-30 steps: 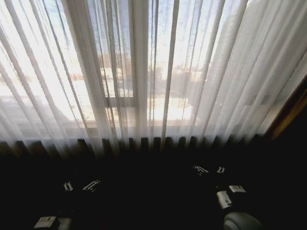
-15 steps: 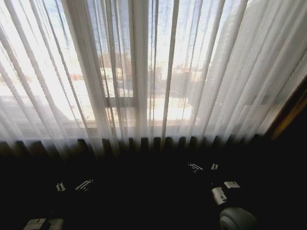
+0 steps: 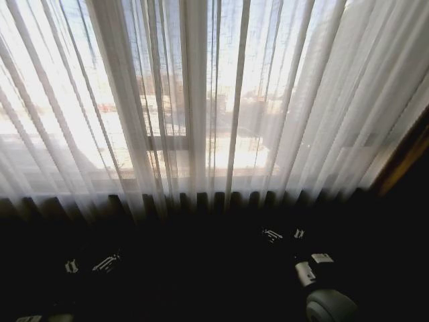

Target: Open the curtains by pulling them apart, changing their state from closed to fully open.

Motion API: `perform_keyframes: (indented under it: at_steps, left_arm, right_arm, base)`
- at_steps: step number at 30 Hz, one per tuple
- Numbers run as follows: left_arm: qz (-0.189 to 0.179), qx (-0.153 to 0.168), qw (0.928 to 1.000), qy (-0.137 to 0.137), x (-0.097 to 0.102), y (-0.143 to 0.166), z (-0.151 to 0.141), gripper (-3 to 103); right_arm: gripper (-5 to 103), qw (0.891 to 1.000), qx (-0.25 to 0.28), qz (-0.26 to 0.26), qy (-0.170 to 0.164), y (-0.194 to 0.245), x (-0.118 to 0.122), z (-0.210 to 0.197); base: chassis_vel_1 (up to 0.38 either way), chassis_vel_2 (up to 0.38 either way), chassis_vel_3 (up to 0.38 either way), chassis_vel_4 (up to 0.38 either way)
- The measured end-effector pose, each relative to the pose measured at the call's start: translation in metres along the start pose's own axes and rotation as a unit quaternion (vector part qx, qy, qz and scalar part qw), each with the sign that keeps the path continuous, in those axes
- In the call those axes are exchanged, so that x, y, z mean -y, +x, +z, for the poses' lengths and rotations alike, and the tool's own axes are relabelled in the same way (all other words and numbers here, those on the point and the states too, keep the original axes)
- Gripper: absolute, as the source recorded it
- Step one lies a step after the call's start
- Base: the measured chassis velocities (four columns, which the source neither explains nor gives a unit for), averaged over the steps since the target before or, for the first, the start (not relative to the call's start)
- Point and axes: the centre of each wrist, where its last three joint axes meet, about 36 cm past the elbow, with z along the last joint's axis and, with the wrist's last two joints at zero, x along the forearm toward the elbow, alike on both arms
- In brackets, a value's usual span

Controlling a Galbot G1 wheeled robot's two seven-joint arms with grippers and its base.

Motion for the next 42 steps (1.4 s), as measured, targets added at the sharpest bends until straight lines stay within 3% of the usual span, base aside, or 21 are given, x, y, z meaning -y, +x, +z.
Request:
perform_keyframes:
  at_steps: [8, 28, 42]
  left_arm:
    - [-0.002, -0.001, 1.0, -0.004, 0.004, 0.002, 0.002, 100]
    - [0.005, 0.007, 0.9999, -0.009, 0.012, 0.006, 0.008, 100]
    - [0.008, 0.012, 0.9999, -0.009, 0.012, 0.009, 0.011, 100]
  right_arm:
    - [100, 1.0, 0.004, 0.003, 0.021, 0.004, 0.0, 0.0]
    - [100, 1.0, -0.006, 0.001, 0.027, 0.004, -0.001, 0.003]
    - [100, 0.999, -0.007, -0.009, 0.032, 0.005, -0.004, 0.006]
  base:
    - [0.0, 0.0, 0.0, 0.0]
    - [-0.003, 0.002, 0.001, -0.002]
    - [-0.162, 0.145, 0.15, -0.141]
